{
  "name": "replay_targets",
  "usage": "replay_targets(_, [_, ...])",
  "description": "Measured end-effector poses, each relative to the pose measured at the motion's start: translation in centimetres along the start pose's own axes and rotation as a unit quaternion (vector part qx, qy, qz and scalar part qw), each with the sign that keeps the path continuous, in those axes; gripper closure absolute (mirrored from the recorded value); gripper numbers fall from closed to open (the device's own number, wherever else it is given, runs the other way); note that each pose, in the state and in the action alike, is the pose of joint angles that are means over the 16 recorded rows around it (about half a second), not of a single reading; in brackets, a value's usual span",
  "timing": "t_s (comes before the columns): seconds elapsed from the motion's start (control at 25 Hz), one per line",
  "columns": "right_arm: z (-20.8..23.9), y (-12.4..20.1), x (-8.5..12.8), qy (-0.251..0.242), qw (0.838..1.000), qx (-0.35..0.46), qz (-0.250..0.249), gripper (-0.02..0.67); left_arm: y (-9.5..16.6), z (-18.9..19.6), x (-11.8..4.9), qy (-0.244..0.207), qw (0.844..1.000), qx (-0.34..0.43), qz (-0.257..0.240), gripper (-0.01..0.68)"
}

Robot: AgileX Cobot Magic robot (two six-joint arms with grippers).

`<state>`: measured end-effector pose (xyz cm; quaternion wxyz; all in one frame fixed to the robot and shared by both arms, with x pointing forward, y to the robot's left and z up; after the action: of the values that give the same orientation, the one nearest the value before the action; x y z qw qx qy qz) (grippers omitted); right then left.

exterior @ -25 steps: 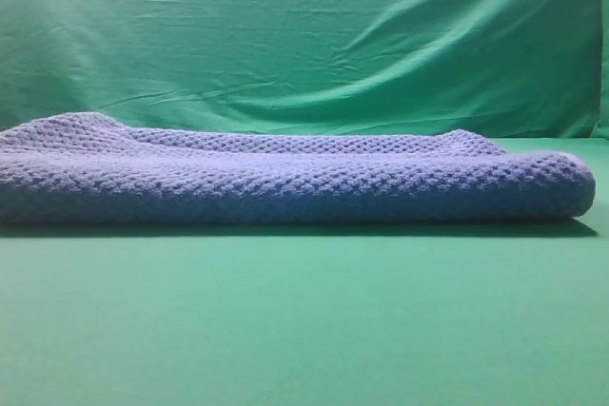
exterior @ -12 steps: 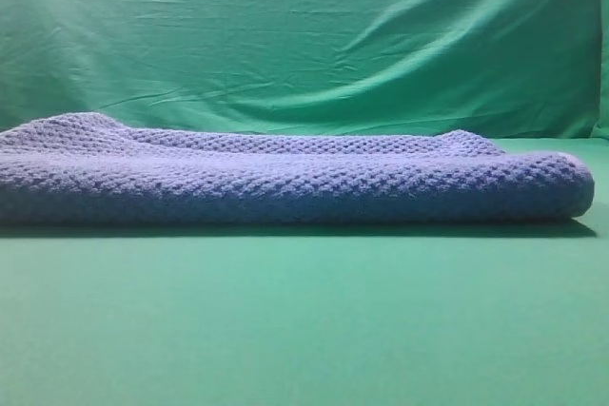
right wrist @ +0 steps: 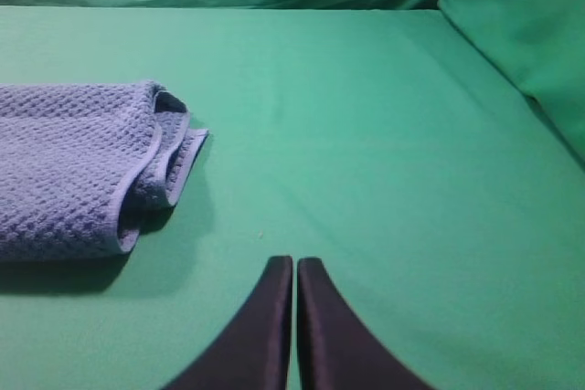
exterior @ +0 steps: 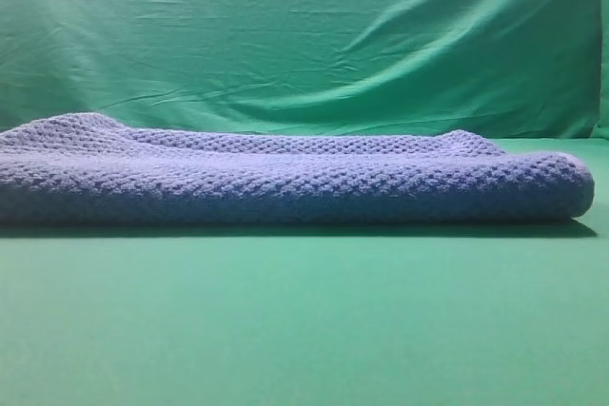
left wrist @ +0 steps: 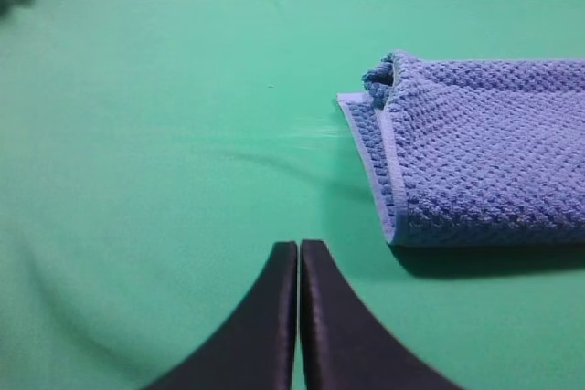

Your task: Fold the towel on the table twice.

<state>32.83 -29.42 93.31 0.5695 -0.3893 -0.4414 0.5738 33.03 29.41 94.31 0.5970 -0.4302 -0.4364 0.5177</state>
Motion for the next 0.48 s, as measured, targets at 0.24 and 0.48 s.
replay_targets(0.24, [0.0, -0.01, -0.17, 0.009, 1.0, 0.0, -0.003, 0.649, 0.01, 0.0, 0.07, -0.003, 1.0, 0.0, 0.001, 0.673])
replay_targets(0.48, [0.0, -0.01, -0.19, 0.01, 1.0, 0.0, -0.003, 0.649, 0.01, 0.0, 0.07, -0.004, 1.0, 0.0, 0.001, 0.673])
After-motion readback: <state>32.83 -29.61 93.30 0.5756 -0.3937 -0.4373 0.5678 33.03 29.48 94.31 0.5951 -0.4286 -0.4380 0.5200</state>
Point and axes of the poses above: a point on each arm's last joint axis where the gripper is mounted, z pointing back along that axis away from the gripper, x along the wrist's bending axis when the last joint is at zero, y = z × x, the point moved 4 cm from there along -z, pointing out along that axis toward the gripper, and after that the axes turned 7 degrees about -z, right-handed, at the moved point
